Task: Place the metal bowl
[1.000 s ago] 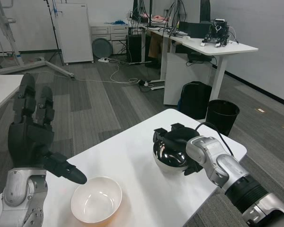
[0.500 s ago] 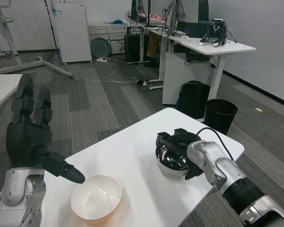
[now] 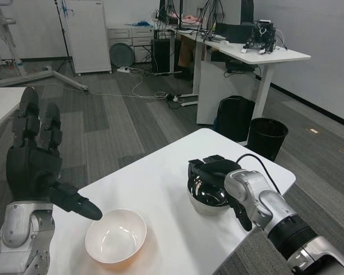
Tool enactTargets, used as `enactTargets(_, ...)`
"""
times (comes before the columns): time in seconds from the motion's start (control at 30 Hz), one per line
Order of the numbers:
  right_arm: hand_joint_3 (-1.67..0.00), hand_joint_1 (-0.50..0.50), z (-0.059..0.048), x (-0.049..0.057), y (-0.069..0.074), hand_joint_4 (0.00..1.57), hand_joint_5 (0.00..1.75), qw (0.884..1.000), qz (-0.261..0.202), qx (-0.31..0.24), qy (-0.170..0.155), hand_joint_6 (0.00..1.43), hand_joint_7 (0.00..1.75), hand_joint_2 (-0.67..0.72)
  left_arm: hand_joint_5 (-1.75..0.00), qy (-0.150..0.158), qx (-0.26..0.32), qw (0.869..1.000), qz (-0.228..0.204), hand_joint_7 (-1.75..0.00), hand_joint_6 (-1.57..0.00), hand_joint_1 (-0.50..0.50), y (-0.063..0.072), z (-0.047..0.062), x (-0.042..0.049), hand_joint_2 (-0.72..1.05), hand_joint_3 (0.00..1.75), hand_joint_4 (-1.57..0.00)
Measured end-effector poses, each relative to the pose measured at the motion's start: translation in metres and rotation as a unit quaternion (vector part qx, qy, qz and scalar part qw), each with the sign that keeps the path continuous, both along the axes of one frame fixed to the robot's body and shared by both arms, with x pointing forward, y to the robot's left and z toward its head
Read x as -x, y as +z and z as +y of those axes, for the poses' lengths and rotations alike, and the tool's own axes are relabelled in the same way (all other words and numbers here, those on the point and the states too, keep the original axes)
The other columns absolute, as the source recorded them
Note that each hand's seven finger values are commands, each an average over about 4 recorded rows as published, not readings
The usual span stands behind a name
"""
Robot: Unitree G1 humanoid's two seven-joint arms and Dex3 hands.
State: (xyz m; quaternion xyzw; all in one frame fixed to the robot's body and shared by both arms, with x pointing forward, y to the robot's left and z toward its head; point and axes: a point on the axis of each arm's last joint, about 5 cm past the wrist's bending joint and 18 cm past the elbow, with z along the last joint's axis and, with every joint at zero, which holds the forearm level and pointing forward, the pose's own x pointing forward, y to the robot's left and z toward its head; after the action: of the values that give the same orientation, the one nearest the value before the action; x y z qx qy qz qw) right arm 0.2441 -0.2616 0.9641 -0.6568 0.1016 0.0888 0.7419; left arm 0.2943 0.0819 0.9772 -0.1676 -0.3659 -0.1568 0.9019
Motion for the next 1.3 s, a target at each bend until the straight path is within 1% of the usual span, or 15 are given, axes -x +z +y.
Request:
enactTargets(0.13,0.00,-0.42,0.001,0.001,0.001,0.00,0.00,1.000,-0.002,0.000,0.002,0.01,1.17,0.72,-0.10,0.000,0.000,1.000,0.000,0.00,0.00,-0.50,0.000,0.000,-0.0001,-0.53,0.00,0.00)
enactTargets(0.3,0.00,-0.42,0.005,0.003,0.006,0.00,0.00,1.000,-0.018,0.000,0.008,0.00,0.93,0.72,-0.10,0.001,-0.001,1.000,0.002,0.00,0.00,-0.50,-0.001,0.000,-0.0002,-0.53,0.00,0.00)
enactTargets(0.43,0.00,-0.43,0.006,0.004,0.012,0.00,0.00,0.999,-0.033,0.003,0.010,0.00,0.37,0.72,-0.03,0.001,0.000,1.000,0.002,0.00,0.00,-0.50,-0.001,0.001,-0.0003,-0.48,0.04,0.00)
enactTargets(0.53,0.00,-0.45,0.007,0.005,0.016,0.00,0.00,0.999,-0.045,0.004,0.011,0.00,0.14,0.72,-0.08,0.001,0.000,1.000,0.002,0.00,0.00,-0.50,-0.001,0.001,-0.0003,-0.48,0.00,0.00)
enactTargets(0.6,0.00,-0.45,0.007,0.006,0.019,0.00,0.00,0.999,-0.053,0.004,0.012,0.00,0.12,0.72,-0.10,0.001,0.001,1.000,0.003,0.00,0.00,-0.50,-0.001,0.001,-0.0003,-0.46,0.00,0.00)
enactTargets(0.63,0.00,-0.45,0.007,0.007,0.019,0.00,0.00,0.998,-0.055,0.004,0.012,0.00,0.49,0.72,-0.10,0.001,0.001,1.000,0.003,0.00,0.00,-0.50,-0.001,0.001,-0.0004,-0.48,0.00,0.00)
enactTargets(0.67,0.00,-0.46,0.007,0.007,0.020,0.00,0.00,0.998,-0.059,0.004,0.011,0.00,0.47,0.72,-0.10,0.001,0.002,1.000,0.003,0.00,0.00,-0.50,-0.001,0.001,-0.0004,-0.48,0.00,0.00)
enactTargets(0.73,0.00,-0.46,0.007,0.009,0.025,0.00,0.00,0.997,-0.076,0.005,0.010,0.20,0.40,0.72,-0.10,0.001,0.003,1.000,0.003,0.00,0.00,-0.50,-0.001,0.001,-0.0004,-0.53,0.00,0.00)
enactTargets(0.77,0.00,-0.46,0.007,0.011,0.029,0.00,0.00,0.996,-0.088,0.005,0.009,0.55,0.00,0.72,-0.10,0.001,0.003,1.000,0.003,0.00,0.00,-0.50,-0.001,0.001,-0.0004,-0.50,0.00,0.00)
enactTargets(0.8,0.00,-0.46,0.007,0.013,0.034,0.00,0.00,0.994,-0.104,0.006,0.008,0.89,0.00,0.72,-0.10,0.001,0.003,1.000,0.003,0.00,0.00,-0.50,-0.001,0.001,-0.0004,-0.50,0.00,0.00)
enactTargets(0.87,0.00,-0.46,0.007,0.018,0.044,0.00,0.00,0.991,-0.136,0.011,0.005,1.38,0.00,0.72,-0.10,0.000,0.003,1.000,0.002,0.00,0.00,-0.50,0.000,0.001,-0.0002,-0.46,0.00,0.00)
enactTargets(1.0,0.00,-0.46,0.006,0.031,0.065,0.00,0.00,0.979,-0.203,0.024,-0.004,1.43,0.00,0.66,-0.10,-0.001,0.003,1.000,-0.001,0.00,0.00,-0.50,0.000,0.000,0.0002,-0.50,0.00,0.00)
enactTargets(1.13,0.00,-0.46,0.003,0.053,0.091,0.00,0.00,0.954,-0.295,0.041,-0.021,1.43,0.00,0.66,-0.10,-0.002,0.003,1.000,-0.003,0.00,0.00,-0.50,0.000,0.000,0.0004,-0.46,0.00,0.00)
enactTargets(1.2,0.00,-0.46,0.003,0.058,0.095,0.00,0.00,0.949,-0.313,0.044,-0.023,1.43,0.00,0.66,-0.10,-0.002,0.003,1.000,-0.003,0.00,0.00,-0.50,0.000,0.000,0.0005,-0.46,0.00,0.00)
enactTargets(1.3,0.00,-0.46,0.002,0.059,0.095,0.00,0.00,0.948,-0.316,0.037,-0.019,1.43,0.00,0.66,-0.10,-0.002,0.003,1.000,-0.003,0.00,0.00,-0.50,0.000,0.000,0.0005,-0.46,0.00,0.00)
